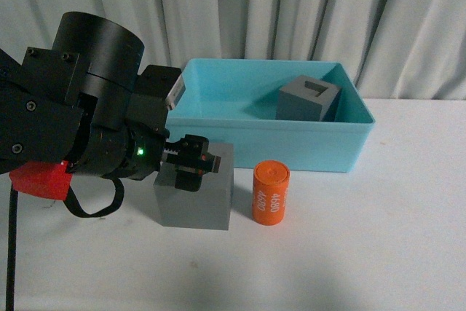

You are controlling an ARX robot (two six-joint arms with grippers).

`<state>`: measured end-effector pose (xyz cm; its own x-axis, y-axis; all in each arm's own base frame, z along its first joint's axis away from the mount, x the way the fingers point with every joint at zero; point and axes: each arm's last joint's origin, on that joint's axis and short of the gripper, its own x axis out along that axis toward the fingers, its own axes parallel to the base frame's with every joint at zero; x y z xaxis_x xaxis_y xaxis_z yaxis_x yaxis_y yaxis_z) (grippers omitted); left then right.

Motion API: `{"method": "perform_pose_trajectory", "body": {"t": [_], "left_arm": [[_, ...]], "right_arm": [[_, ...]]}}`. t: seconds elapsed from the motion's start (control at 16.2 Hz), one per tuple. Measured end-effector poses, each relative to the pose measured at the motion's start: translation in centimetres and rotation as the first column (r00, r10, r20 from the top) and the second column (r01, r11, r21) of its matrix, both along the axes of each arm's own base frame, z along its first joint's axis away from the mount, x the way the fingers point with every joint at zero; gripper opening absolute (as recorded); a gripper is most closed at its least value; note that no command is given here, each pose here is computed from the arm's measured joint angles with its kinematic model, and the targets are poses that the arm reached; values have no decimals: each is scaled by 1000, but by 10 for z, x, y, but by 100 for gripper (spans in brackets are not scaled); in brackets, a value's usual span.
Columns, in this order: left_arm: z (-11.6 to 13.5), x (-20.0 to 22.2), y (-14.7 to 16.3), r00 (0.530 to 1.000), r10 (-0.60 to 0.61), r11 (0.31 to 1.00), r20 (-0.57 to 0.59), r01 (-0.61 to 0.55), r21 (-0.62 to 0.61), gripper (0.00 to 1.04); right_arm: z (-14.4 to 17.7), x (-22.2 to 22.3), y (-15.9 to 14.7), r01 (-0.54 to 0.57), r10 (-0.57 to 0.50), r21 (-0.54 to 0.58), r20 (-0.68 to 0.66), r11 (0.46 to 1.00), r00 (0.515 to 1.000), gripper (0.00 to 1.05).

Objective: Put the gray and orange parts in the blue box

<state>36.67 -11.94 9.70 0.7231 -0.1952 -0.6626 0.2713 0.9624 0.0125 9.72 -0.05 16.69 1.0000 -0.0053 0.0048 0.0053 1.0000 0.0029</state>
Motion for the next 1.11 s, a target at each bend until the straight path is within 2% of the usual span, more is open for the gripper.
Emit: {"method": "perform_pose_trajectory", "body": {"t": [0.25,0.31,0.62,0.68,0.87,0.93,1.11], "left_arm": [[1,0,0,1000,0,1000,1,0,-11,25],[3,-1,0,1000,-1,1000,1,1,-12,22],[22,-24,11,1000,28,1000,9,-28,-5,19],[35,-30,16,999,48,998,19,-47,-28,19],[97,-43,32,984,112,987,139,-93,-132,19],[117,-42,35,976,129,982,174,-101,-160,19],[155,-19,34,958,150,973,244,-100,-208,19]], "right_arm": [[0,0,0,0,0,0,0,1000,1000,98],[0,0,0,0,0,0,1,1000,1000,98],[0,0,0,0,0,0,0,1000,1000,98],[0,0,0,0,0,0,0,1000,1000,98],[0,0,0,0,0,0,0,1000,1000,98],[0,0,0,0,0,0,0,1000,1000,98],[0,0,0,0,0,0,0,1000,1000,98]]}}
